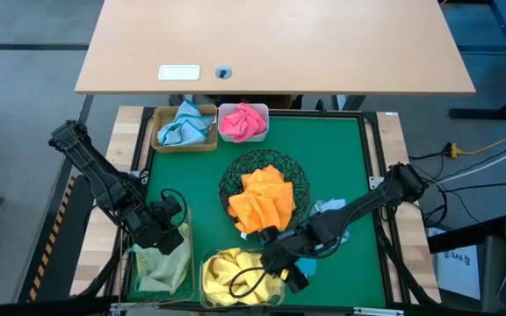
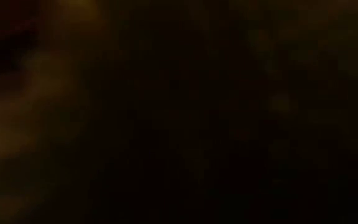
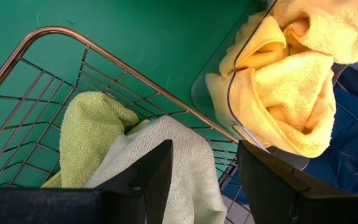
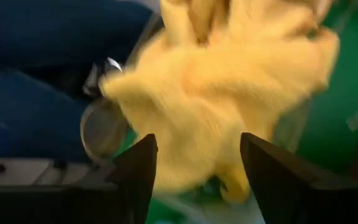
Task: Sort microfiber towel by color & place in baskets
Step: Put the blue towel into the orange bin
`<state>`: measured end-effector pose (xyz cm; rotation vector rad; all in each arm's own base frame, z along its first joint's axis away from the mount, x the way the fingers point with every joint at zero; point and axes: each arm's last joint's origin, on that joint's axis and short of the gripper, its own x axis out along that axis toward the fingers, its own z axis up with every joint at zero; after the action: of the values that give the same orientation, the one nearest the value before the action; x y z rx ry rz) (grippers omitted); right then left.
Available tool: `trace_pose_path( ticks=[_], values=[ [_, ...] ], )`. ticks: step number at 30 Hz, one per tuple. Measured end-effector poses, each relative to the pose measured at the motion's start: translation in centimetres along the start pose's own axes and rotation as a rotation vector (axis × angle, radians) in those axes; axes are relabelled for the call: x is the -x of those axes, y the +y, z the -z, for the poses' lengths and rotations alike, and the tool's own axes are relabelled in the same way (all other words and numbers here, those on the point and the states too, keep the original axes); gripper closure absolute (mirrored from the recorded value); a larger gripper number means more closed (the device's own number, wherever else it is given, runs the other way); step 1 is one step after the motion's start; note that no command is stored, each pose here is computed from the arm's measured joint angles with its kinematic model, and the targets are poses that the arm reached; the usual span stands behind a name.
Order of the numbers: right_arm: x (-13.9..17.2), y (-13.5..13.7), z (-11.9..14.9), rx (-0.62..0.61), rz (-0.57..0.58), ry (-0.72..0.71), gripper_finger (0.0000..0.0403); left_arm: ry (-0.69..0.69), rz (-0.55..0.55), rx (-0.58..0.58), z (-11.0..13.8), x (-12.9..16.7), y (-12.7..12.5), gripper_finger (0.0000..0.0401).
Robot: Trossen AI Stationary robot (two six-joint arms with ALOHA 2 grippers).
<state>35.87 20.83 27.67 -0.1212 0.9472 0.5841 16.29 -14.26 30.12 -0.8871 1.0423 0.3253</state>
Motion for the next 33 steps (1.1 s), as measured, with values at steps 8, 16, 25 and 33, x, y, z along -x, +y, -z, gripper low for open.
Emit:
trace_pose_path(
  ticks=[8, 16, 25, 33],
  values=[
    [4.6, 1.1, -0.9, -0.077, 0.031, 0.172, 0.0158, -0.003, 0.0, 0.0, 0.0, 0.0, 0.0, 0.0229],
    [4.7, 4.7, 1.3, -0.09, 0.095, 0.366, 0.0159, -0.007, 0.0, 0.0, 0.0, 0.0, 0.0, 0.0229],
    [3.7, 7.5, 3.9, -0.053, 0.358, 0.451, 0.0159, -0.044, -0.002, -0.028, -0.1, 0.0, 0.0, 0.0229],
    [0.7, 6.6, 6.5, -0.067, 0.375, 0.459, 0.0159, -0.053, -0.003, -0.046, -0.1, 0.0, 0.0, 0.0229]
  ],
)
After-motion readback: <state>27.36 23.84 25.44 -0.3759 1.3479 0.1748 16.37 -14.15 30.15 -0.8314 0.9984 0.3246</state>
